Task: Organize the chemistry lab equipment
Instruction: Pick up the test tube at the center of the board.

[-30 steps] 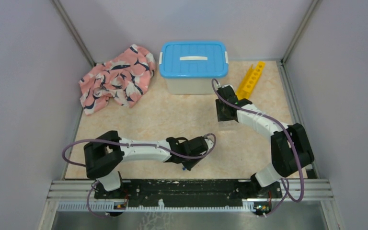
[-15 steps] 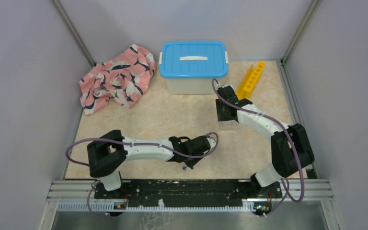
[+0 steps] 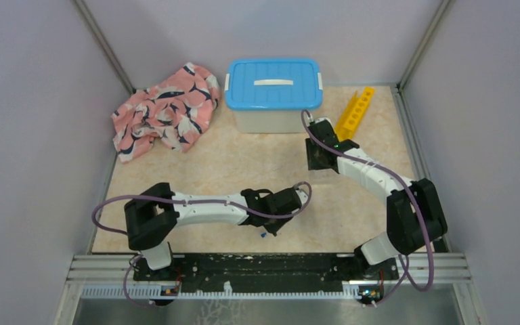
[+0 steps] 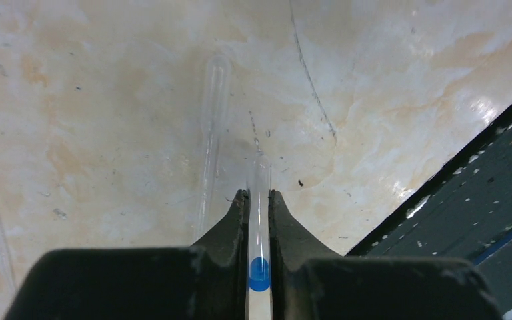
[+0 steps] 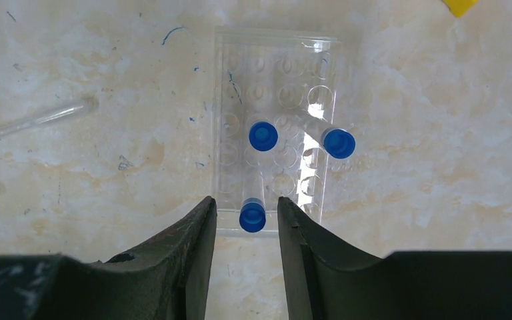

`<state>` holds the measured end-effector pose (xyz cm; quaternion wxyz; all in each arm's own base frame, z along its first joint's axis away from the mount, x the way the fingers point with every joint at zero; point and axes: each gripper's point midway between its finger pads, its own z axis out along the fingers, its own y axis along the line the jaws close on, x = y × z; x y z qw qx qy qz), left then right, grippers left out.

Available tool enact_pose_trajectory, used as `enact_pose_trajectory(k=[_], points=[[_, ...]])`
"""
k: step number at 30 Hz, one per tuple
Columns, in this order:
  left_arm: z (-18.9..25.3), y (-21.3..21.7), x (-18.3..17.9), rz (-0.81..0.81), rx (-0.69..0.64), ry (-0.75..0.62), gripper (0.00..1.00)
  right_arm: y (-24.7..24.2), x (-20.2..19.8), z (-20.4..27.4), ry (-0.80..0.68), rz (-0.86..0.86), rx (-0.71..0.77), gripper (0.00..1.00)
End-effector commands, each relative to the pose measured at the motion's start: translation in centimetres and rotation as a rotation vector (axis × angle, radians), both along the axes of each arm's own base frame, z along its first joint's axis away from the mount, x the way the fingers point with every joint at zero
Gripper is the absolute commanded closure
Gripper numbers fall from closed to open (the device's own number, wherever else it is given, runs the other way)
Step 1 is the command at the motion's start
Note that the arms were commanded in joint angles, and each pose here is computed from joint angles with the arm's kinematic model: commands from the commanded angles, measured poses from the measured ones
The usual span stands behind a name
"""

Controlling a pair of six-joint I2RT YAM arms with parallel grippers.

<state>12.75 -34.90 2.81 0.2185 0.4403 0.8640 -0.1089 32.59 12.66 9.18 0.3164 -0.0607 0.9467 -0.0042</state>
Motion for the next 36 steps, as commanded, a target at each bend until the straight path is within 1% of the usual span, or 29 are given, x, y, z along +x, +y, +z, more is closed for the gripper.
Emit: enact_pose_trajectory(k=[1,6,11,17,21,24,27,28,32,36], points=[[4.8,-1.4,1.3,0.096,-0.069,-0.053,1.0,0.0,0.9,2.7,-0.095,-0.024,0.04,0.6],[8.5,-1.1,3.1,0.235,-0.121,-0.123,1.0,0.0,0.8,4.1,-0.127,-0.026,0.059,0.6],[11.1,0.0,5.1,0.387,-0.145,-0.192,1.0,0.2,0.9,6.3,-0.182,-0.027,0.099,0.6],[14.3,1.1,9.2,0.566,-0.271,-0.212,1.0,0.4,1.1,9.2,-0.244,-0.026,0.139,0.59],[16.9,2.0,12.8,0.659,-0.4,-0.206,1.0,0.4,1.2,10.6,-0.286,-0.028,0.156,0.59],[19.1,3.0,15.6,0.729,-0.506,-0.207,1.0,0.7,1.2,12.2,-0.338,-0.022,0.195,0.59],[21.4,4.2,18.2,0.802,-0.636,-0.189,1.0,1.8,1.0,13.8,-0.413,0.014,0.273,0.59],[22.5,4.5,19.1,0.829,-0.697,-0.184,1.0,2.3,0.8,14.2,-0.433,0.035,0.301,0.59],[25.1,6.1,21.4,0.918,-0.886,-0.144,1.0,4.7,0.1,16.0,-0.524,0.139,0.423,0.58],[26.3,7.2,23.0,0.993,-1.029,-0.077,1.0,7.5,-1.0,17.4,-0.6,0.26,0.567,0.58]])
